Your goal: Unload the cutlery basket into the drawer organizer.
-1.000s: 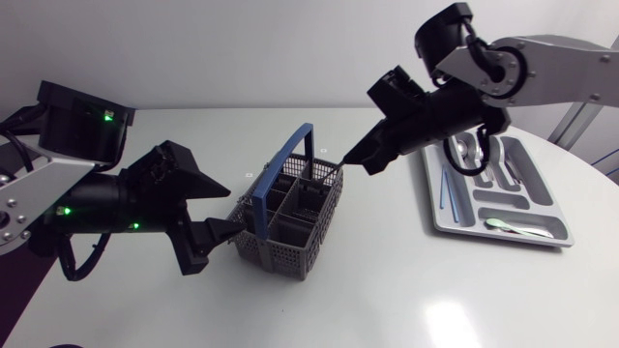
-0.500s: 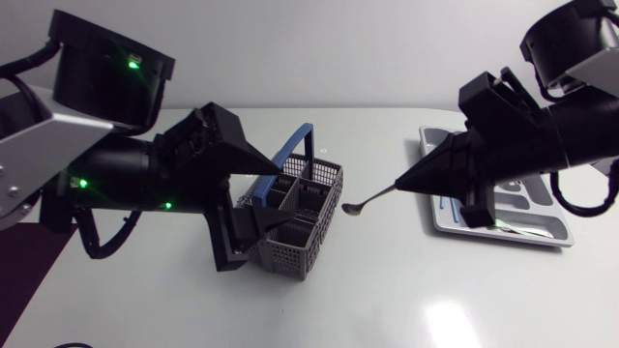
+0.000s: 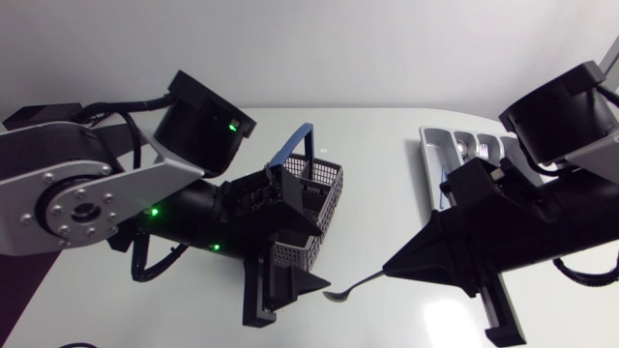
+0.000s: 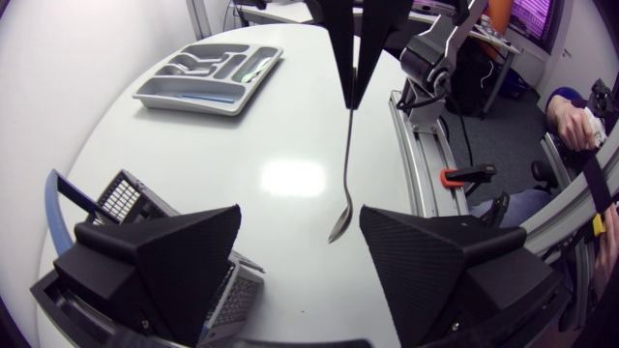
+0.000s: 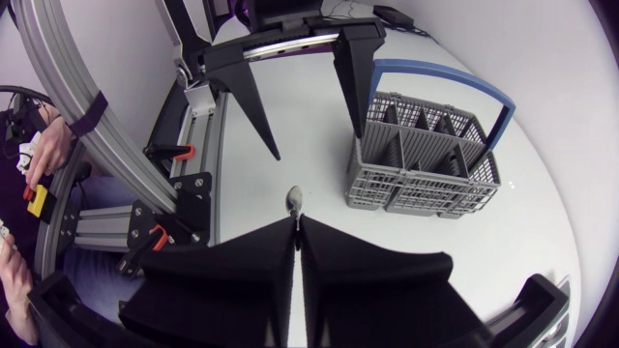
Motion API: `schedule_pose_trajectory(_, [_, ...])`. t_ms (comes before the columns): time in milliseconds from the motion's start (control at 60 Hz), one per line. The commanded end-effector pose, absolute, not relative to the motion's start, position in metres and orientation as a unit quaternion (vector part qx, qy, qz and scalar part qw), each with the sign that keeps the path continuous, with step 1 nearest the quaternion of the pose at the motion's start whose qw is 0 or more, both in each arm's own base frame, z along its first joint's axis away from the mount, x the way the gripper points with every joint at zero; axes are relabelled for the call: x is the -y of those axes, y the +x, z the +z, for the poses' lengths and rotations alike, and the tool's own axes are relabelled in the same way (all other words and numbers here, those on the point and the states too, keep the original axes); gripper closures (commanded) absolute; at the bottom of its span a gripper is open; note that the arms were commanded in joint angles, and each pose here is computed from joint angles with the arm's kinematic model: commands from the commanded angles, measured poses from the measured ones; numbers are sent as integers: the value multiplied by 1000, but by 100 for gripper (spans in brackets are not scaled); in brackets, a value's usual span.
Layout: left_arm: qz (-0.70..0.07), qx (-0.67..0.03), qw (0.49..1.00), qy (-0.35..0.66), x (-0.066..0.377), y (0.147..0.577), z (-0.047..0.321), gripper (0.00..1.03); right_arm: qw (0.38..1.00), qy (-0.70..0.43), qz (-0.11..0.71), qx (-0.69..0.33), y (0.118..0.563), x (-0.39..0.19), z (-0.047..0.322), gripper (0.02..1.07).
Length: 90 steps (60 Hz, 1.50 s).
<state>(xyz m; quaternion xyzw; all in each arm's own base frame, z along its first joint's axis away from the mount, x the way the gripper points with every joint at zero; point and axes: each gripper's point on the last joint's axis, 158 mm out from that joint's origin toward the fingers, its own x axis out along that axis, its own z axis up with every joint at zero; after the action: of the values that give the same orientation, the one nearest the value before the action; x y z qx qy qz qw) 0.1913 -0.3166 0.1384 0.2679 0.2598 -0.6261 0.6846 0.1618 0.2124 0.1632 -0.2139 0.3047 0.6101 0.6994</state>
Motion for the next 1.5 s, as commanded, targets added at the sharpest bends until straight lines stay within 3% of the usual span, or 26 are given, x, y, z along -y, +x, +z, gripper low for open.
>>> schedule_pose_trajectory(0, [-647, -268, 662, 266, 322, 180, 134, 18, 691, -216, 625, -293, 155, -217, 162, 101])
schedule_pose_trajectory(250, [-679, -291, 626, 251, 325, 158, 122, 28, 676, -206, 648, -284, 146, -234, 165, 101])
schedule_pose_trajectory(733, [-697, -303, 607, 233, 330, 151, 116, 70, 670, -203, 654, -285, 143, -241, 163, 101])
schedule_pose_trajectory(950, [-696, -305, 606, 233, 331, 151, 114, 79, 671, -202, 653, -287, 143, -240, 158, 101])
schedule_pose_trajectory(1167, [-695, -306, 608, 231, 330, 153, 114, 80, 674, -202, 649, -291, 145, -238, 154, 101])
schedule_pose_trajectory(1233, [-695, -306, 608, 232, 330, 153, 114, 88, 675, -203, 648, -290, 145, -237, 154, 101])
schedule_pose_trajectory(1417, [-694, -308, 608, 231, 329, 153, 113, 89, 675, -201, 646, -294, 146, -237, 149, 101])
schedule_pose_trajectory(1483, [-695, -307, 607, 232, 329, 152, 113, 98, 675, -202, 645, -295, 146, -237, 148, 101])
